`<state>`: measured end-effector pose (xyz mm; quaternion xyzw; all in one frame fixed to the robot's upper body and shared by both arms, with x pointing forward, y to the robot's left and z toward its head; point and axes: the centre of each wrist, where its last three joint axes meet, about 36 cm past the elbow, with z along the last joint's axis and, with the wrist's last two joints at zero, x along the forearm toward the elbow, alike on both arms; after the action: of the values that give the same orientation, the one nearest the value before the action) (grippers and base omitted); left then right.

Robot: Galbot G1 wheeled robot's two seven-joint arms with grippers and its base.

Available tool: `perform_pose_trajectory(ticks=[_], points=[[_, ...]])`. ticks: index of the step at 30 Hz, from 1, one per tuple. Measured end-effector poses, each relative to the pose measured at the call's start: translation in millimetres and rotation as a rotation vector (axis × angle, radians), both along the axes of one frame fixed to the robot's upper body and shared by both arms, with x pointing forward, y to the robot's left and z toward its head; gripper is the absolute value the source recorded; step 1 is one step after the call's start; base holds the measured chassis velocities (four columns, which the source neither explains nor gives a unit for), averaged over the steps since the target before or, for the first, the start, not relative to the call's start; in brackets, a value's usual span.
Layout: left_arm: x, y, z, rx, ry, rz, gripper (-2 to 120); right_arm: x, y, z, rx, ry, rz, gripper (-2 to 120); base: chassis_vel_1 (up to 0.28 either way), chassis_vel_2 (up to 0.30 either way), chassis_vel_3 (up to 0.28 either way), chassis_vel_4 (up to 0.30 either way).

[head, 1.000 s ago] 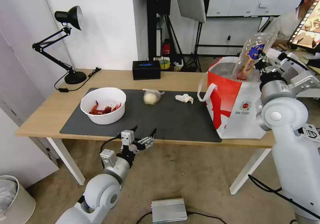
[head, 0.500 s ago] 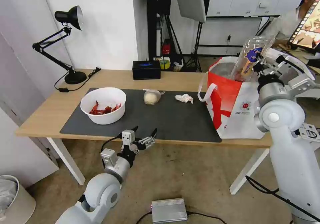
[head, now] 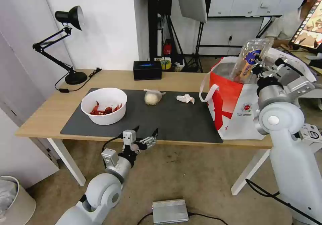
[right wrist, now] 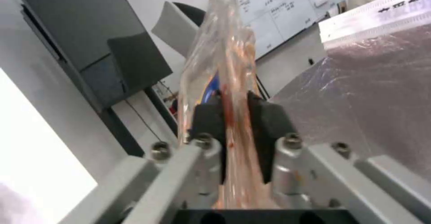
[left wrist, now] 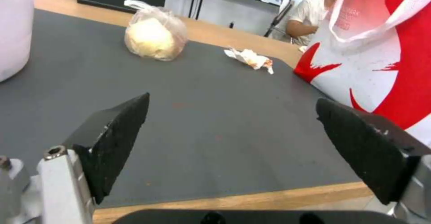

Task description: Pick up the trash from the table and place it into the takeout bag.

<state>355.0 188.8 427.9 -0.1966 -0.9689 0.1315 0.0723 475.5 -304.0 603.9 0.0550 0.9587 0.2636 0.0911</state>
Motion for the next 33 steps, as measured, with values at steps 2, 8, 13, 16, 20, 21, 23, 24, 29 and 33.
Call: perform_pose_trajectory(ticks=[2,8,13,16,20,21,23,24,29,33], points=[[-0.7,0.4,0.3,0.0,0.0,0.0,100,-1.2,-0.5,1.4,0.002,0.001,0.004,27,0.0,0.0,0.0,0.0],[0.0,1.0,1.9,0.002,-0.006,0.0,100,-2.3,-1.8,3.4,0.002,-0.001,0.007,43,0.0,0.0,0.0,0.0],[0.3,1.1,2.7,0.002,-0.008,0.0,100,-3.6,-3.7,4.5,0.002,-0.001,0.006,64,0.0,0.0,0.0,0.0],[0.1,1.1,2.7,0.002,-0.008,-0.001,100,-4.0,-4.5,4.9,0.002,-0.001,0.006,72,0.0,0.0,0.0,0.0],[-0.1,0.9,3.2,0.001,-0.009,-0.001,100,-4.2,-5.1,5.4,0.0,-0.001,0.007,90,0.0,0.0,0.0,0.0],[0.0,0.9,3.3,0.001,-0.009,-0.001,100,-4.2,-5.2,5.5,-0.001,-0.001,0.007,94,0.0,0.0,0.0,0.0],[0.0,1.0,3.4,0.001,-0.009,-0.001,100,-4.2,-5.3,5.6,-0.001,-0.001,0.007,98,0.0,0.0,0.0,0.0],[-0.1,1.8,3.3,0.004,-0.009,0.0,100,-4.3,-5.5,5.7,-0.002,-0.001,0.006,100,0.0,0.0,0.0,0.0],[-0.2,3.7,4.0,0.011,-0.011,-0.001,100,-4.4,-6.5,6.2,-0.007,-0.001,0.006,100,0.0,0.0,0.0,0.0],[0.0,5.3,6.6,0.011,-0.018,0.001,100,-8.4,-7.3,9.1,0.012,-0.023,0.043,100,0.0,0.0,0.0,0.0]])
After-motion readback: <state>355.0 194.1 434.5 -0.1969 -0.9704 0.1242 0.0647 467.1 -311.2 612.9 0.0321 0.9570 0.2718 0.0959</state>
